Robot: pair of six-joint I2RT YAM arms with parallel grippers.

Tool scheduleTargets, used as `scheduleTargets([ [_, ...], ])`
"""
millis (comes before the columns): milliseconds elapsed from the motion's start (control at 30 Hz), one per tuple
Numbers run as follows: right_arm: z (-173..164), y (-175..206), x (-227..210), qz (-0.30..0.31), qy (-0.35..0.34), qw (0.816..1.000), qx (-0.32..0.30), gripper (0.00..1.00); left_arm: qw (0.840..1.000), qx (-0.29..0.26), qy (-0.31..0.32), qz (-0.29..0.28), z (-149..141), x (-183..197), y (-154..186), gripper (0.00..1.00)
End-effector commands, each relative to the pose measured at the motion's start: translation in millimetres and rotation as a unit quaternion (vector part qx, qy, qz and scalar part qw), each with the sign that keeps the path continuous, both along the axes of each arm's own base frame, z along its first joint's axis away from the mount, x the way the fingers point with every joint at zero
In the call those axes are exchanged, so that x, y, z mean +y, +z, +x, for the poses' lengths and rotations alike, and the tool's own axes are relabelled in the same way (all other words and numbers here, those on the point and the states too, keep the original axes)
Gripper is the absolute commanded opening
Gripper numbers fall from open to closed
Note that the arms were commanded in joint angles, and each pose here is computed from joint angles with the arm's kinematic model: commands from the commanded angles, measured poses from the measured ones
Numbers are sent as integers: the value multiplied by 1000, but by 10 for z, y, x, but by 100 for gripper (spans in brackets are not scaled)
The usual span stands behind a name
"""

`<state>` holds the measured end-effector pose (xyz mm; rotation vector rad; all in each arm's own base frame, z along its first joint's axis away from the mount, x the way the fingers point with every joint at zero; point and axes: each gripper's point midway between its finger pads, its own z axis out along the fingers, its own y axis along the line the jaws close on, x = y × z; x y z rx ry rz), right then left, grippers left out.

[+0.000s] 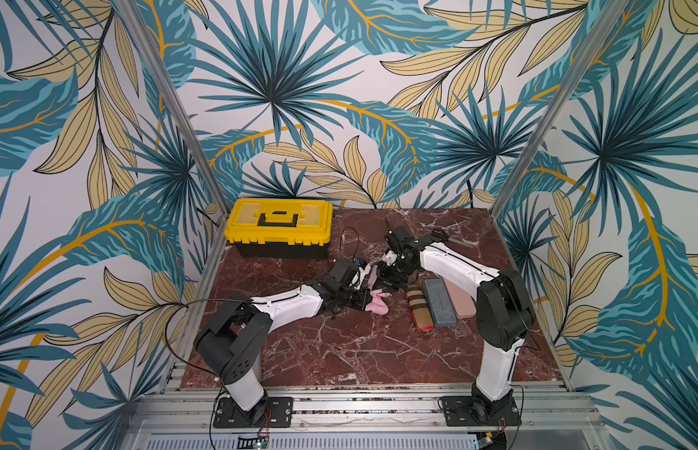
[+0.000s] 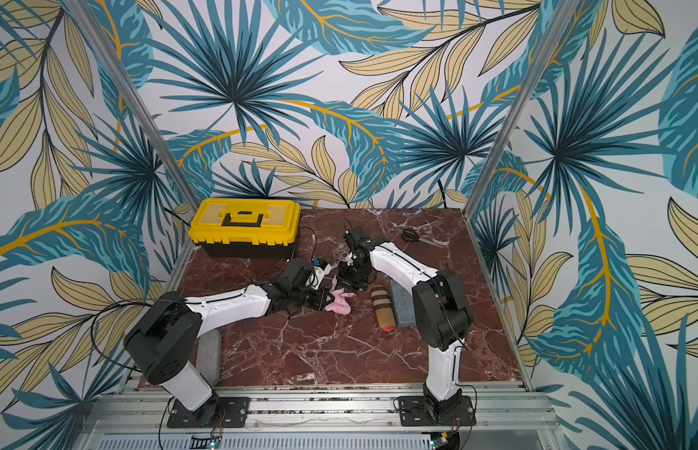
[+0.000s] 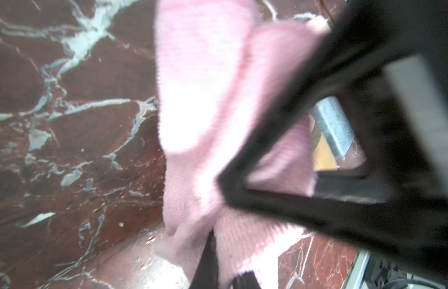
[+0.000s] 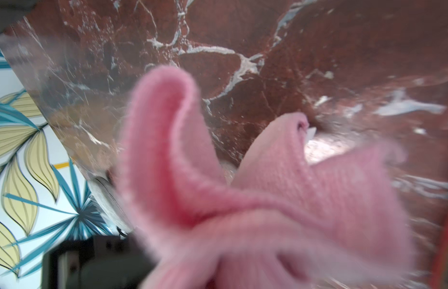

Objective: Wipe the eyeglass case
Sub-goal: Place the cleaning item at the center of the board.

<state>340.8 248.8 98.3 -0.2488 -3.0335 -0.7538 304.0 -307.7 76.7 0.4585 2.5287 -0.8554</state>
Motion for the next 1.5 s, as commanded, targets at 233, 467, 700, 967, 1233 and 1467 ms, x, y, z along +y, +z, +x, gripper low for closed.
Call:
scheduleTargets([
  [233,122,280,-322,-59,20,996,-61,57,990,116,-9,86,-375,362,-673,5],
  [467,97,77,-234,-66,13,997,-42,57,992,101,-3,71,-333,337,-495,45],
  [700,3,-100,-98,-66,14,997,-24,58,996,77,0,40,-286,283,-230,62],
  [967,-22,-219,63,-77,22,996,-24,69,999,46,11,8,-338,340,135,63],
  [1233,-107,-435,195,-113,43,993,-10,75,998,48,24,21,-386,506,121,64],
  [1467,-179,-768,197,-144,55,988,12,68,998,35,49,29,-372,728,221,63],
])
